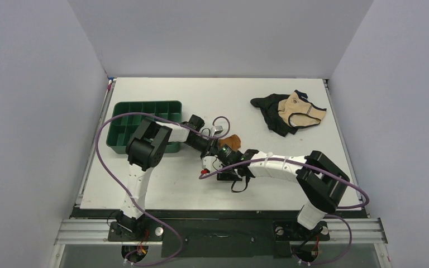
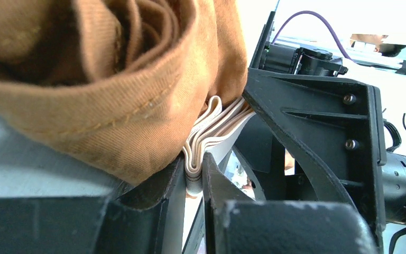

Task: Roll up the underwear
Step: Roll the underwear to the center of the board.

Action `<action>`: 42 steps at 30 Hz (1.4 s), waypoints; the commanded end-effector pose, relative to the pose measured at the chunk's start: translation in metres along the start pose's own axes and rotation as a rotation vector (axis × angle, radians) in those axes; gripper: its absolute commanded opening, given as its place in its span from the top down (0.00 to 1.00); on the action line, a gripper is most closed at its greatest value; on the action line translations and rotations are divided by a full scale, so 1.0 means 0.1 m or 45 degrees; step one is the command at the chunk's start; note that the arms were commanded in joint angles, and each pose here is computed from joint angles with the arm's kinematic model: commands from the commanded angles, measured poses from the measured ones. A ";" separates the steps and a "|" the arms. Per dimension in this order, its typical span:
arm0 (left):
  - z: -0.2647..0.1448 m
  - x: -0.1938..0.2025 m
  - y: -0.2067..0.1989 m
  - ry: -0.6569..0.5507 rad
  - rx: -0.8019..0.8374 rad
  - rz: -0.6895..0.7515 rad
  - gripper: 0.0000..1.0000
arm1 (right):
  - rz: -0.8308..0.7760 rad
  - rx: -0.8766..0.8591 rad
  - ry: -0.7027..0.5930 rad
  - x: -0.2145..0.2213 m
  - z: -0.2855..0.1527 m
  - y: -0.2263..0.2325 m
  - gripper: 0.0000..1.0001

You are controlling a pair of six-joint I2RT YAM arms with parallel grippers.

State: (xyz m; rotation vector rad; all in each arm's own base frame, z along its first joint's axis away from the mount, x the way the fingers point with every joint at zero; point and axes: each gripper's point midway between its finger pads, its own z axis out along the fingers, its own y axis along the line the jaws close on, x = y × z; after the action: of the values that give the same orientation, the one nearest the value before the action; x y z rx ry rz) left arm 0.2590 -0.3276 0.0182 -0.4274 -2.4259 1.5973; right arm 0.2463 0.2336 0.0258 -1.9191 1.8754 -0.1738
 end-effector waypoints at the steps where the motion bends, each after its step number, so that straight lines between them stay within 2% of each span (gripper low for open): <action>1: 0.07 0.18 0.64 0.026 -0.257 -0.093 1.00 | -0.023 0.039 0.002 -0.09 0.04 -0.10 0.47; 16: 0.08 0.17 0.67 0.028 -0.261 -0.096 1.00 | -0.050 0.137 0.033 -0.08 -0.22 -0.22 0.45; 28: 0.08 0.16 0.69 0.026 -0.273 -0.092 1.00 | -0.021 0.167 -0.027 -0.18 -0.53 -0.28 0.43; 42: 0.08 0.16 0.68 0.030 -0.271 -0.091 1.00 | -0.069 0.062 -0.042 -0.34 -0.33 -0.05 0.45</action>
State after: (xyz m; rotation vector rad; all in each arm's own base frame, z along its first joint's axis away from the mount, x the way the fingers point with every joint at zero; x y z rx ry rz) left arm 0.2592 -0.3276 0.0178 -0.4107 -2.4057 1.5924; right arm 0.2336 0.2458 0.0611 -1.9432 1.7905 -0.2274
